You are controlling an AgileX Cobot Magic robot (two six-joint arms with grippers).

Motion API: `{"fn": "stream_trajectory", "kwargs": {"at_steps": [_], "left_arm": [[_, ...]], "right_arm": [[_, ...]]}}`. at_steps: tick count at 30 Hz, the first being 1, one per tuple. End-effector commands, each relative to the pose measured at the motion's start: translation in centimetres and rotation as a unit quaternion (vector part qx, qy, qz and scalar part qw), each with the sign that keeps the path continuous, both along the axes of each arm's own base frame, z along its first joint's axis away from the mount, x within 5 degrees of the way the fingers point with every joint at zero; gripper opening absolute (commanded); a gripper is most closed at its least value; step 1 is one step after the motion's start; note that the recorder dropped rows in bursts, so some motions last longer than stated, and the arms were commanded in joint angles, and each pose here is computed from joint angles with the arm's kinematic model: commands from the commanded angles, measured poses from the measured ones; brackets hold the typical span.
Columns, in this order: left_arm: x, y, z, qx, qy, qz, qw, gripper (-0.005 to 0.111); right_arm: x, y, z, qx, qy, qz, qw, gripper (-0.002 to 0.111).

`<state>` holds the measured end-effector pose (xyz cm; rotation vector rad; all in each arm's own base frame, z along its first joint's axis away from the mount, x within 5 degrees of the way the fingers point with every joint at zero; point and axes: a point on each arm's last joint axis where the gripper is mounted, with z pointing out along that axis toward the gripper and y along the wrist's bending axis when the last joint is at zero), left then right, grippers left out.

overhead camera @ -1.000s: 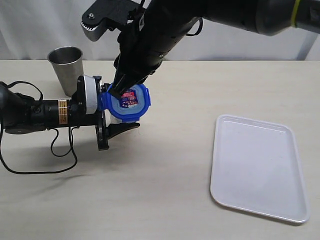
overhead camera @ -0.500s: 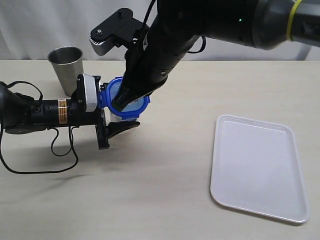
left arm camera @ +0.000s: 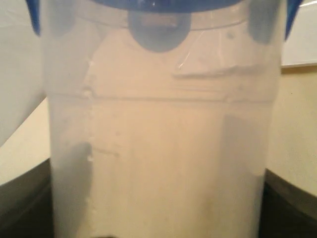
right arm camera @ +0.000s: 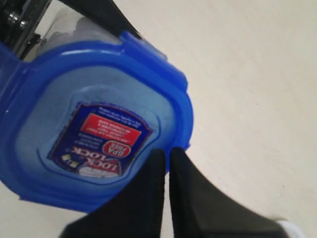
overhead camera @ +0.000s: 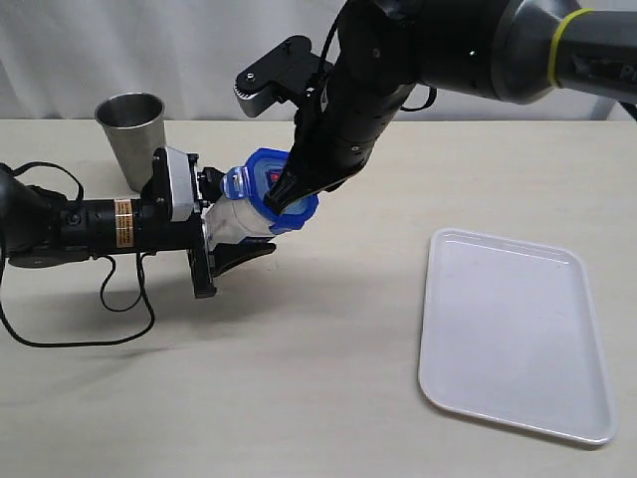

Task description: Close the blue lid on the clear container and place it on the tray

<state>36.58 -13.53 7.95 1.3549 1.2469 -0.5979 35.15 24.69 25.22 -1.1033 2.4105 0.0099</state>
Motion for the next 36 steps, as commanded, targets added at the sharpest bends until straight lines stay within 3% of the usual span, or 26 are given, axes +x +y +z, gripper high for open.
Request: {"fn": "stream_trajectory", "kwargs": {"at_steps": [1, 15, 19, 22, 30, 36], "left_arm": [[0.1, -0.2, 1.2, -0.036, -0.009, -0.002, 0.999, 0.000], [0.1, -0.2, 1.2, -0.058, 0.056, 0.013, 0.997, 0.000], [0.2, -0.2, 1.2, -0.063, 0.066, 0.018, 0.996, 0.000], [0.5, 0.1, 0.7, -0.036, 0.072, 0.043, 0.996, 0.000], [0.7, 0.2, 0.4, -0.020, 0.074, 0.055, 0.996, 0.000], [0.7, 0.2, 0.4, -0.019, 0.075, 0.057, 0.995, 0.000]], "right_arm": [[0.2, -0.1, -0.3, 0.001, 0.000, -0.002, 1.000, 0.005], [0.7, 0.2, -2.6, -0.015, 0.025, -0.007, 1.000, 0.005], [0.8, 0.4, -1.3, 0.004, 0.008, -0.015, 1.000, 0.005], [0.9, 0.5, 0.4, 0.026, -0.017, -0.016, 0.999, 0.005], [0.5, 0.6, 3.1, 0.083, -0.053, -0.018, 0.995, 0.039], [0.0, 1.5, 2.9, 0.145, -0.005, -0.034, 0.989, 0.041]]}}
